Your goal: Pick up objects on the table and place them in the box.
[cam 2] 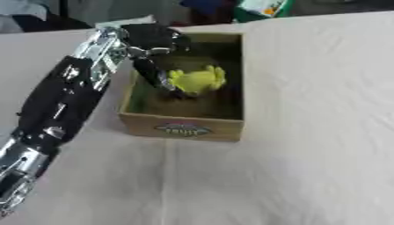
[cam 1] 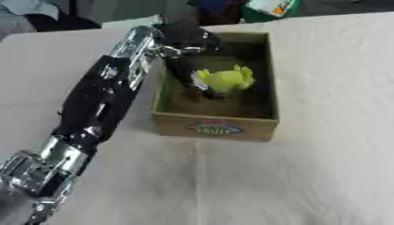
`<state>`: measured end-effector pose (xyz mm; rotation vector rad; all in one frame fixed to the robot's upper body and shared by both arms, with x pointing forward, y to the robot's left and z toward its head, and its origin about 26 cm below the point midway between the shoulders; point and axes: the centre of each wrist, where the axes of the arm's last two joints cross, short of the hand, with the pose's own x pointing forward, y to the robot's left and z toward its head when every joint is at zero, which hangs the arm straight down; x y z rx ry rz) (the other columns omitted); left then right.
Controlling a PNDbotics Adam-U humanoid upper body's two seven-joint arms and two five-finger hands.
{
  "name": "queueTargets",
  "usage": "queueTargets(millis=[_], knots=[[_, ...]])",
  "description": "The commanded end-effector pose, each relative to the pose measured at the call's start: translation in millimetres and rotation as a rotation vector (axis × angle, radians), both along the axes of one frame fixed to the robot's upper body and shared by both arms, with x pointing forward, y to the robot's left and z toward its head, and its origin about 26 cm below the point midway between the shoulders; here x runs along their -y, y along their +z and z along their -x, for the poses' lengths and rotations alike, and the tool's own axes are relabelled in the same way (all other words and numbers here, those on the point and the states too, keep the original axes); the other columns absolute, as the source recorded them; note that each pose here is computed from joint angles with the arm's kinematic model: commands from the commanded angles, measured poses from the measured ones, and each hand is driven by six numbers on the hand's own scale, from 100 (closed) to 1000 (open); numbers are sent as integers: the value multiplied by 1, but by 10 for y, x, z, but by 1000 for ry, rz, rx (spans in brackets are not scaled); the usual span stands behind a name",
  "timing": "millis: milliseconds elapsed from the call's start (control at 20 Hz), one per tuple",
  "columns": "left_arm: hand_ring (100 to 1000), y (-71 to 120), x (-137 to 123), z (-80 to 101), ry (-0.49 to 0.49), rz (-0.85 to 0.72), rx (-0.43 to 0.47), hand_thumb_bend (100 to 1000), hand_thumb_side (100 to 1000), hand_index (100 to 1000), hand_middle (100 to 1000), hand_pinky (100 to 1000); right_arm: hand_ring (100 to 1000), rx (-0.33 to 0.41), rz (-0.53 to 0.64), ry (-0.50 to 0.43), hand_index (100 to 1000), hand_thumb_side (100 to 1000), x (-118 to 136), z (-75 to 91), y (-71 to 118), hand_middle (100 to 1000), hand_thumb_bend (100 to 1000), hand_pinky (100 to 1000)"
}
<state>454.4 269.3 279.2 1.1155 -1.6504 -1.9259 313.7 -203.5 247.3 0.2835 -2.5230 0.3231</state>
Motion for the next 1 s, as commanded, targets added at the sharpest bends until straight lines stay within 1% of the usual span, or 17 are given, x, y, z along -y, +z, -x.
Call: queueTargets(millis=[50,100,150,200,250,300,350,400,500,650,800,850,900,1000], knots=[[807,295,-70,137,-8,125,126,327,1000,924,732,667,821,34,-19,-25,995,862,81,34,60,857,100,879],[794,344,-92,177,-9,171,156,304,1000,912,710,657,819,33,-27,-39,994,861,106,34,51,856,100,879],[770,397,-119,221,-9,218,188,214,1000,895,677,639,819,32,-36,-52,993,861,132,34,40,855,100,878],[755,446,-148,265,-9,262,219,165,1000,886,660,626,819,32,-43,-64,993,861,152,35,31,855,100,878],[733,493,-171,308,-10,305,249,100,981,875,639,605,819,31,-51,-75,993,862,170,35,22,855,100,878],[717,534,-198,354,-10,350,279,100,936,863,625,591,819,29,-56,-85,993,861,187,36,14,855,100,878],[704,557,-223,398,-10,395,306,100,910,852,610,580,819,25,-56,-98,993,862,209,37,1,855,100,877],[701,565,-227,440,-15,435,327,100,905,849,607,576,819,21,-53,-109,993,862,228,39,-12,855,100,877],[656,527,-181,504,-34,508,351,100,844,821,567,530,819,12,-52,-131,993,862,262,44,-40,856,100,877],[631,446,-127,615,-57,591,376,100,791,814,550,513,820,0,-54,-161,993,863,310,50,-85,856,100,877],[608,355,-187,753,-48,658,401,100,762,801,534,489,820,-8,-59,-202,993,863,372,58,-124,855,100,877],[562,329,-234,806,-38,685,414,100,761,794,508,430,820,-10,-61,-217,993,858,396,61,-136,856,100,877],[551,301,-280,858,-26,716,427,100,754,782,497,409,819,-12,-62,-233,993,863,423,65,-150,856,100,876],[551,224,-347,954,-5,793,448,100,746,774,498,401,820,-18,-61,-260,994,862,464,73,-175,857,100,877]])
